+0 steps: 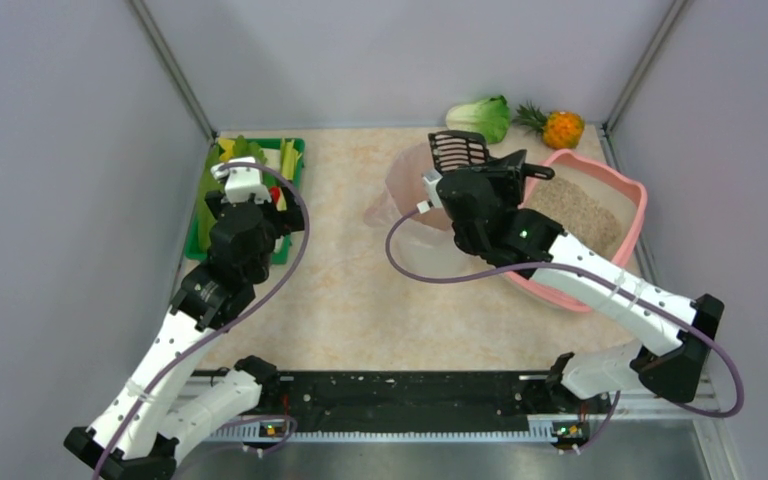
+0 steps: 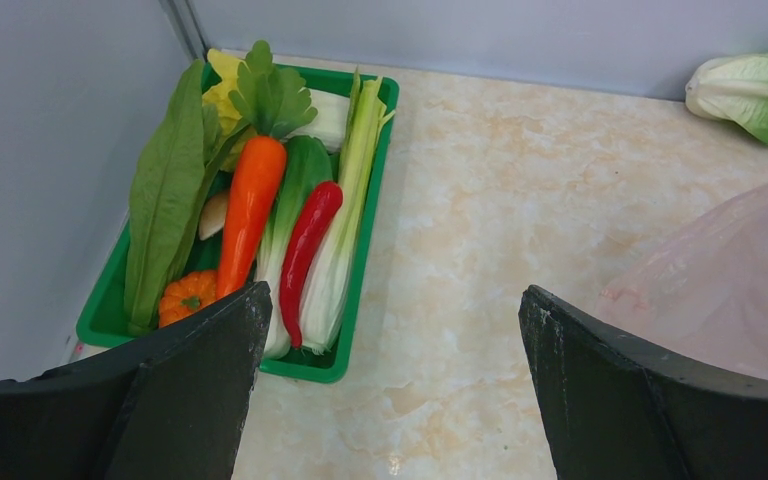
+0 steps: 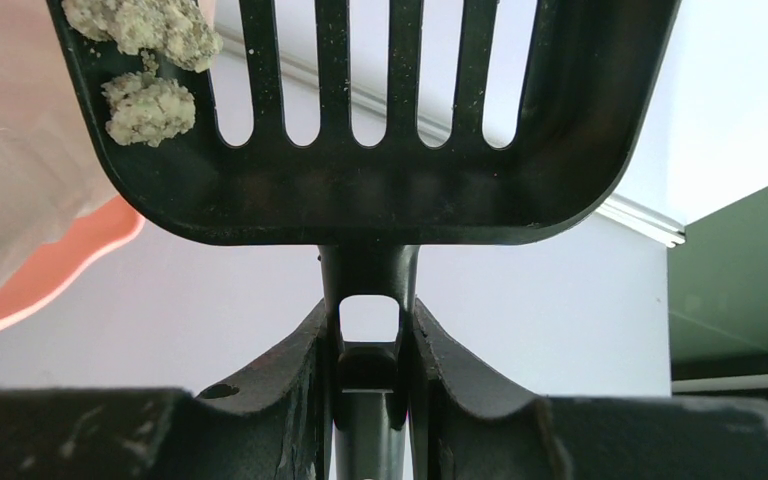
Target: Clean the litter box
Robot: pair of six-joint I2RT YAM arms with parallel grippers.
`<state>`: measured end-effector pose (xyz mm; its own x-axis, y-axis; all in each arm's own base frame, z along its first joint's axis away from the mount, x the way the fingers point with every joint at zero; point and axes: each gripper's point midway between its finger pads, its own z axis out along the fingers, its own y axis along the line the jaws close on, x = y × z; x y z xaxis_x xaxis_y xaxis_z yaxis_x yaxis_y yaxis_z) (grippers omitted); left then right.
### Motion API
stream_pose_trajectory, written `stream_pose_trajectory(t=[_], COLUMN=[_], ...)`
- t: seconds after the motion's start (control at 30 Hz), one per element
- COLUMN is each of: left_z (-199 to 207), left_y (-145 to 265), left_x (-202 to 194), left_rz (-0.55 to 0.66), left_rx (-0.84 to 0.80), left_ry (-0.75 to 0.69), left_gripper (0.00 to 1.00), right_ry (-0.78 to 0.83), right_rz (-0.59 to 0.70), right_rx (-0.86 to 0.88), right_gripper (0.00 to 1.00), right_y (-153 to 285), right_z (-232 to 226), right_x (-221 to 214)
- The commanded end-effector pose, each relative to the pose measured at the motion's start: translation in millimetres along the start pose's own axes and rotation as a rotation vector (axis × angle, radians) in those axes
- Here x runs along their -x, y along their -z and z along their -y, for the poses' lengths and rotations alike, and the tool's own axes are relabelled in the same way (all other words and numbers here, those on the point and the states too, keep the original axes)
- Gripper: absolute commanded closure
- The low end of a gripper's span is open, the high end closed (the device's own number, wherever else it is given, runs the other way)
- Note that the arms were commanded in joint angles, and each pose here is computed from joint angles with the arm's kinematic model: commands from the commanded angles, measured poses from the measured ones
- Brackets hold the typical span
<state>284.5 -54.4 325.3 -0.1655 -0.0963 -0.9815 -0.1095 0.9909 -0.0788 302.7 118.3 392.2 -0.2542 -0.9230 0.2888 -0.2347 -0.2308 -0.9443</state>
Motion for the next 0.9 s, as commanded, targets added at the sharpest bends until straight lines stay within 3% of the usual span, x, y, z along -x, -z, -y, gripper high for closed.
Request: stream_pose_trajectory(t=[0.0, 0.53, 0.87], left_z=[-3.4, -8.4, -11.3], left_y=[3.1, 9.7, 14.2], left_x=[12.3, 8.8, 8.0], left_rz=[0.049, 0.064, 0.070], left_rx=[0.005, 0.002, 0.000], left_ry=[0.024, 0.044, 0.052], left_gripper=[0.01, 0.01, 0.01], right_ry=[-0.039, 0.177, 0.187], right_rz=[0.009, 0.072, 0.065], right_rx=[-0.027, 0.068, 0.084], right_gripper=[1.00, 1.00, 1.00], right_y=[-3.1, -12.6, -19.7], right_z=[25.8, 1.2, -1.4], right_x=[-3.3, 20.7, 22.5])
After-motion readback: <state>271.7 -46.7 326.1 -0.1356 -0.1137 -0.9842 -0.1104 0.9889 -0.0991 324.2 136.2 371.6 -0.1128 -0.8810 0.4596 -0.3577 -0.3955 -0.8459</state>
